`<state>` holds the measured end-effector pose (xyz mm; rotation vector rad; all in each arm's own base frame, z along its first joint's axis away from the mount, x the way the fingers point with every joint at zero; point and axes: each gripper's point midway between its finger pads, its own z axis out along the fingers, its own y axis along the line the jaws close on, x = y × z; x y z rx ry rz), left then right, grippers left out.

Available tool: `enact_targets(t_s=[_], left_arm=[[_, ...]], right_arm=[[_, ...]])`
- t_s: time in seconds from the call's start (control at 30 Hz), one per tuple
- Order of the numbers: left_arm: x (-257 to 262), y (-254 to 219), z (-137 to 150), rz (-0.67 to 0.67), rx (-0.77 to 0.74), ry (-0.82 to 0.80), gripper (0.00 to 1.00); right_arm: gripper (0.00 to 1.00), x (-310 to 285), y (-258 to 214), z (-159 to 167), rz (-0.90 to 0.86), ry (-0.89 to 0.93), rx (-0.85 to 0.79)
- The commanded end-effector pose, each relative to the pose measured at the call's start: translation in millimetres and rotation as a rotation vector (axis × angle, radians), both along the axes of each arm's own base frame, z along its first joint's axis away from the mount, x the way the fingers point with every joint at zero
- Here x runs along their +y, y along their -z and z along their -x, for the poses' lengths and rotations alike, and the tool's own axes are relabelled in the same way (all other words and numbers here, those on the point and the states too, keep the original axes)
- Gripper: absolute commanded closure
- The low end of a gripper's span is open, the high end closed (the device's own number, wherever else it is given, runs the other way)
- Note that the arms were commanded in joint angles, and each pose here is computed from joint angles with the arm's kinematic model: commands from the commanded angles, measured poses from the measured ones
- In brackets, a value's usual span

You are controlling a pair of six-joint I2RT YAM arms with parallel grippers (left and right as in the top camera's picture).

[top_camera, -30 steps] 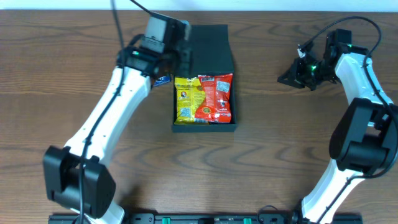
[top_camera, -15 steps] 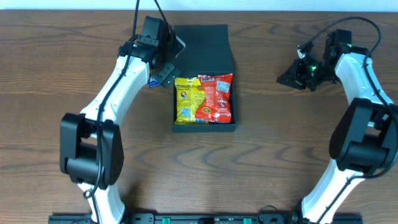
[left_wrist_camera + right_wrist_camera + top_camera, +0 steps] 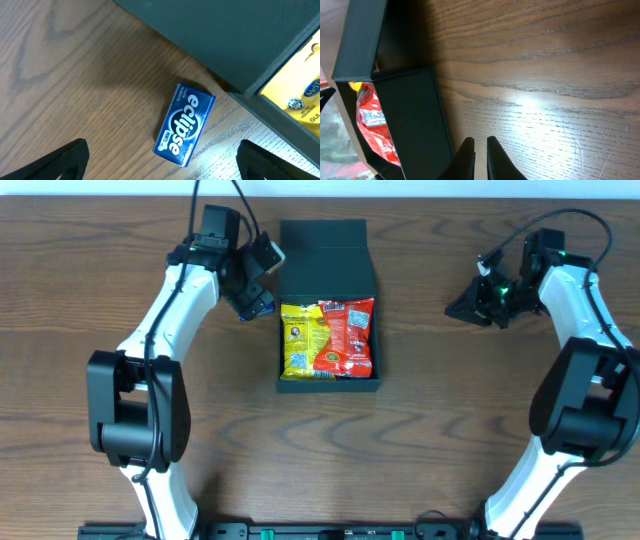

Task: Pack container
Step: 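Move the left gripper to the blue Eclipse tin and grasp it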

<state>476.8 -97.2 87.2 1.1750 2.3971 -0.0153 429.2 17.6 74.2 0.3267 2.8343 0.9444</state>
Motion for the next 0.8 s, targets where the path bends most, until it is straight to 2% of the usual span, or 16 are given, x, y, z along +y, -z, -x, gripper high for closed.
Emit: enact_targets(t_s=[0.0,0.2,0.6,0.63,0.77], left_arm=[[-5,18,3,0.040,0.043,0.065,0.05],[-4,41,6,-0.003,0.064,0.166,0.04],[-5,80,-2,-0.006,0.087,0.174,0.00],[-5,82,-2,-0.006,0.091,0.174,0.05],[-6,82,-1,0.001,0.093,0.177,0.09]], right_arm=[[0.90,-6,-9,-4,0.005,0.000,-0.035],[0.90,-6,-9,-4,0.002,0.009,-0.027],[0.91,-4,-9,3,-0.005,0.008,0.005],[0.92,-4,-9,3,-0.005,0.008,0.007],[0.92,-4,-8,4,-0.005,0.008,0.007]])
